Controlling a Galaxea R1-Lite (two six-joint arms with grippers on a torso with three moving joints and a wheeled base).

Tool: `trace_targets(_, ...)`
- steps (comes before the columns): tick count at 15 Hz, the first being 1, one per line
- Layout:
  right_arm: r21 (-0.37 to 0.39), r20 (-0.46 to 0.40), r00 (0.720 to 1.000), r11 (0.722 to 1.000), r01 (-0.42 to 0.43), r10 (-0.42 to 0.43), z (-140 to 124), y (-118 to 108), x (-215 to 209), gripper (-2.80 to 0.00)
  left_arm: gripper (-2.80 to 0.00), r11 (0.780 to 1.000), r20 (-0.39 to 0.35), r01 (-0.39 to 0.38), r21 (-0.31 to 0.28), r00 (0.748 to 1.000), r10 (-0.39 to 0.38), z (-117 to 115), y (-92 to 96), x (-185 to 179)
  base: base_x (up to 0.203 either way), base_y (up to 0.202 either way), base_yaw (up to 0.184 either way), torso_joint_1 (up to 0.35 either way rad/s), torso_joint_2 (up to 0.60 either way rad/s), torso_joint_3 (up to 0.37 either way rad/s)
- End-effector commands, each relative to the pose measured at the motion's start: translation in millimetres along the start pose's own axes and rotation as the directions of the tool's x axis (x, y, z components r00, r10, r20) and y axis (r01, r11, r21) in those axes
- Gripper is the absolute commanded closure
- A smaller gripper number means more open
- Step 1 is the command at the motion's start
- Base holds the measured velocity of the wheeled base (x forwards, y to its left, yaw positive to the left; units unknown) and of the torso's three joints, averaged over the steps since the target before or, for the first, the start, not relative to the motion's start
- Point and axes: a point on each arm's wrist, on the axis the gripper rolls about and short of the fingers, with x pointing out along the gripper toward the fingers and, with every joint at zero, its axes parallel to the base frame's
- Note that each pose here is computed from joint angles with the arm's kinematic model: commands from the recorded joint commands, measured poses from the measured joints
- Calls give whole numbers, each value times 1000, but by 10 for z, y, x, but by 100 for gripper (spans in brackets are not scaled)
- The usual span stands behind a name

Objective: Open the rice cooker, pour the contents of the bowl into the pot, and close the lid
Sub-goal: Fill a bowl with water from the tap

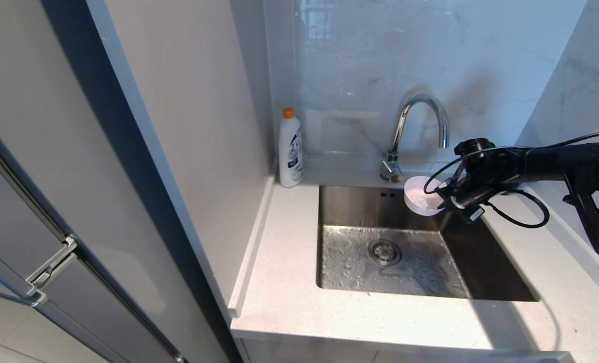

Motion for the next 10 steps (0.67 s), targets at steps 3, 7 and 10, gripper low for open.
trace_targets(3,7,-1,1000,1000,-1,1,1,4,-14,0,0,1000,-1,1,0,1000,-1,0,0,1,0,0,0,0,0,0)
trace_targets(7,7,-3,1000,1000,3,-3,-4,-5,9,0,0,1000,-1,0,0,1000,0,0,0,1,0,0,0,0,0,0)
trace_targets(10,7,-4,1000,1000,4,-4,-7,-10,17,0,0,1000,-1,0,0,1000,0,0,0,1,0,0,0,0,0,0)
